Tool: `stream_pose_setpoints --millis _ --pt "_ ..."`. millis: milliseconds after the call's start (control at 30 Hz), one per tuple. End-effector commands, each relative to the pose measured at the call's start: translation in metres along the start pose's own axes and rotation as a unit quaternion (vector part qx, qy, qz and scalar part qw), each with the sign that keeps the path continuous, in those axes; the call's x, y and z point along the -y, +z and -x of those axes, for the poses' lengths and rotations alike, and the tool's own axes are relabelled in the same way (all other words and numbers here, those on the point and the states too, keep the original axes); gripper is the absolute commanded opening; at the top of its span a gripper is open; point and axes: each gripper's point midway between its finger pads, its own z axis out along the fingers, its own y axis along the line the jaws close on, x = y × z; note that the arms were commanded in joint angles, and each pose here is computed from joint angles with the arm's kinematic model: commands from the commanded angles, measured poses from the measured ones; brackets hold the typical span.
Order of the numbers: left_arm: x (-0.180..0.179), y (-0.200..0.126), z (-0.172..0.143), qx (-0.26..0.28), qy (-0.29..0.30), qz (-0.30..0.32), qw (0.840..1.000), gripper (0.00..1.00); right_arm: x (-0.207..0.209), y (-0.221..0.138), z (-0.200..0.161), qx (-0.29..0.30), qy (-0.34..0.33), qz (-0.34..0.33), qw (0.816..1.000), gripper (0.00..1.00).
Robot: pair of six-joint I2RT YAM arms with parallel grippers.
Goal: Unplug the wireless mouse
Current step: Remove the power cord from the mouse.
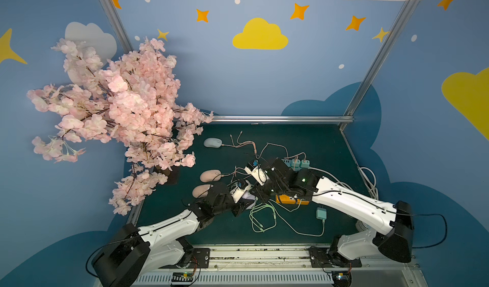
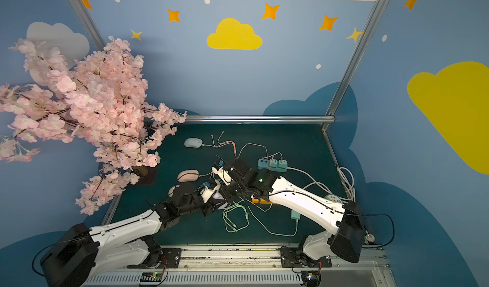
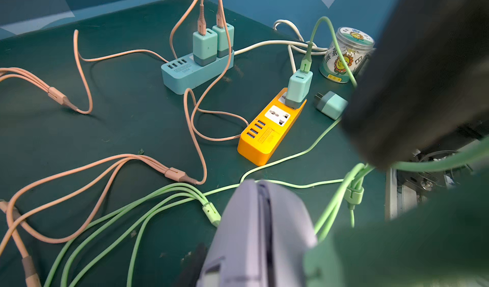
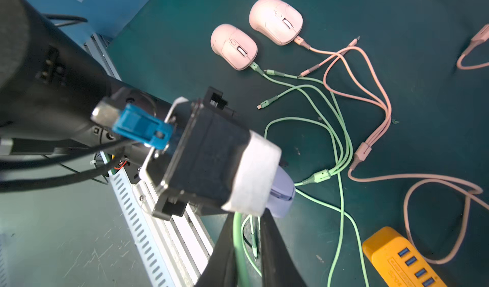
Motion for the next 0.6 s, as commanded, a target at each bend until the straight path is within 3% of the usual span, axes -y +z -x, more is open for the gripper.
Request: stream_pose_setpoints --millis 0,200,333,500,567 --pt "0.006 -0.002 0.022 0.027 0.009 -0.012 1.0 0.33 -0.005 0.001 0.015 0.021 0.003 0.005 1.0 0.18" --pt "0.007 -0.002 0.023 0.026 0.008 -0.013 1.0 0.33 -0.011 0.006 0.013 0.015 0.008 0.019 1.0 0.17" --pt "0.007 -0.003 0.023 0.028 0.008 -0.012 1.0 0.34 -0.008 0.005 0.012 0.014 0.012 0.011 1.0 0.0" --pt "0.004 -0.005 0.025 0.035 0.007 -0.002 0.999 0.52 -0.007 -0.004 0.013 0.021 0.015 0.004 1.0 0.0" --pt "0.004 -0.007 0.027 0.042 0.006 0.001 0.999 0.68 -0.007 -0.009 0.015 0.03 0.017 0.005 0.999 0.0"
